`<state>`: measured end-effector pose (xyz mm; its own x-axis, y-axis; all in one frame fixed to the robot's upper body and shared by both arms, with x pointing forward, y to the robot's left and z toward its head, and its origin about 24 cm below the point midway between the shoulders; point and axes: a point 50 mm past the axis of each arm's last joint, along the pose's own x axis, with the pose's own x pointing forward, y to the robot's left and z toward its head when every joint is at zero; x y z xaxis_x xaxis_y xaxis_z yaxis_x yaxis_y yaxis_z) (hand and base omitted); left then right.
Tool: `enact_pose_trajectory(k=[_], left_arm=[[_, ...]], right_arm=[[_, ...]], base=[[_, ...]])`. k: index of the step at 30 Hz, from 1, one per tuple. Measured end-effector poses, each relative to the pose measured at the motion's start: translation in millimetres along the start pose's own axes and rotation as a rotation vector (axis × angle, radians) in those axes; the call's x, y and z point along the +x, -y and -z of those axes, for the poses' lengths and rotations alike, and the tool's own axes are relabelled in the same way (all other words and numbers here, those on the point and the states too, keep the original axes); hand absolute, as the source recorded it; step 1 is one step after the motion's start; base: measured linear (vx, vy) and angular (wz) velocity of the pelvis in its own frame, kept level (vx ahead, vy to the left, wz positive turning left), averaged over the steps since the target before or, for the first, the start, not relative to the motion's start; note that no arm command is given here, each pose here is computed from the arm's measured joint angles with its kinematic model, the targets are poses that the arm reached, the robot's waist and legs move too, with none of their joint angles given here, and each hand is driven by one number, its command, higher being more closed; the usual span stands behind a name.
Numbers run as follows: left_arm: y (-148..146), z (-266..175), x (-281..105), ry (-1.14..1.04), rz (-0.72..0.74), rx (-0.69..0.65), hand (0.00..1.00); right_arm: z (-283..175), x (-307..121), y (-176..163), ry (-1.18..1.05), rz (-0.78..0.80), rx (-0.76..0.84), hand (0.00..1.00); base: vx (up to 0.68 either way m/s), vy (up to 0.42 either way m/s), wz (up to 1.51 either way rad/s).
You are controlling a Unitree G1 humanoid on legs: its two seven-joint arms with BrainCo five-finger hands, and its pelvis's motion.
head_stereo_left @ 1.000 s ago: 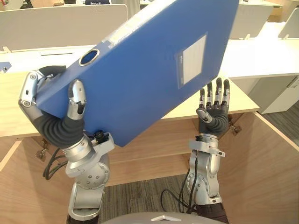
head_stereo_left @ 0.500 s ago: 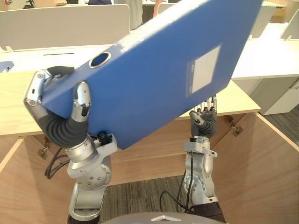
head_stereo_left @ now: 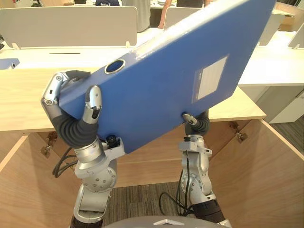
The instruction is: Walk over to the cabinet, pick up the folder, carry it to the office cabinet, place the folder inside the office cabinet, then close the office cabinet door
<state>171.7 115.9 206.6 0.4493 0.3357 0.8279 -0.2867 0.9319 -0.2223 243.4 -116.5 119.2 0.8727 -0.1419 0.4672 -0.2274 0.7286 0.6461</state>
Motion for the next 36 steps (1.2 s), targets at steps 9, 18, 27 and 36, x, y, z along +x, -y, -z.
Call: enact_pose_trajectory(k=[9, 18, 27, 36], left_arm=[[0.8, 13.9, -6.9, -0.069, 0.013, 0.028, 1.00], [-13.4, 32.4, -17.8, -0.178, 0.005, 0.110, 1.00], [-16.7, 44.3, -29.6, -0.270, 0.064, 0.134, 0.00], [-19.0, 46.0, -30.2, -0.300, 0.055, 0.109, 0.00]], right_arm=[[0.2, 4.4, -6.0, 0.007, -0.028, 0.010, 1.00], [0.7, 4.8, -4.7, -0.006, -0.028, 0.003, 1.00], [-4.1, 5.9, 1.8, 0.015, -0.016, -0.021, 1.00], [-6.6, 1.1, 11.5, 0.018, 0.029, -0.069, 1.00]], base=[[0.00, 0.000, 0.00], [0.00, 0.000, 0.00], [0.00, 0.000, 0.00], [0.00, -0.010, 0.05]])
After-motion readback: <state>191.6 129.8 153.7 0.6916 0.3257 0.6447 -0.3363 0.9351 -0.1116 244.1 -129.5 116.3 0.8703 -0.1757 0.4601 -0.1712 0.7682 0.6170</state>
